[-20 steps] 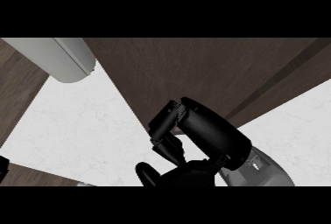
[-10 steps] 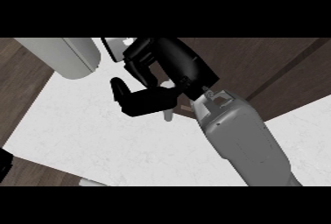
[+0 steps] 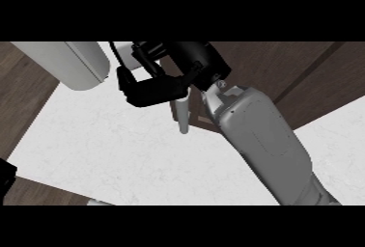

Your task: Pick up the wine, place it into the cabinet and close the cabinet

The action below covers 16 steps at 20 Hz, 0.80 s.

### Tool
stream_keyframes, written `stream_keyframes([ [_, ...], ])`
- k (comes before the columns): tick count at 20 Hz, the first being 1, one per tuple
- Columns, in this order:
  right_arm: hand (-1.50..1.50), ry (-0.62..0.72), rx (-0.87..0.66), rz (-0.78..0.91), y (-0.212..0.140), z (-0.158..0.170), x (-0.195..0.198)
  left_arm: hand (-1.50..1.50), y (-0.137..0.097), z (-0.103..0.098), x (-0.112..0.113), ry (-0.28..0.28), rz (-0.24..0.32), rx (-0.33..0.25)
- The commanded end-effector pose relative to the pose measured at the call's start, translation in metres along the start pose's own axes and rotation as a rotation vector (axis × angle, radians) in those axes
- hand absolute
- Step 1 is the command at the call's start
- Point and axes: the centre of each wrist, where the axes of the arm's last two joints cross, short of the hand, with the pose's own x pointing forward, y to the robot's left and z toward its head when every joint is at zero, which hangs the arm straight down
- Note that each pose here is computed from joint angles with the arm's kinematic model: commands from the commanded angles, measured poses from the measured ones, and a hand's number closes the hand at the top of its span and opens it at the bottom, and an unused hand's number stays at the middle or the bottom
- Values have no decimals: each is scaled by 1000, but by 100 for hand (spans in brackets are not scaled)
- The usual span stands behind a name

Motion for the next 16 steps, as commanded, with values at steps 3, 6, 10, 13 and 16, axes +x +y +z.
stream_keyframes([
  [3, 150, 113, -194, -74, -49, -11, -25, 150, -3, 2, -5, 8, 21, 16],
  [6, 150, 146, -200, -48, -61, -5, -36, 150, 0, 3, -4, 11, 11, 28],
  [10, 150, 145, -187, -66, -66, 1, -53, 150, 1, 5, -5, 0, 2, 37],
  [13, 150, 136, -169, -53, -72, 5, -60, 150, 2, 3, -4, 2, -7, 41],
  [16, 150, 112, -165, -62, -74, 5, -61, 150, 0, 7, -8, 3, 3, 46],
])
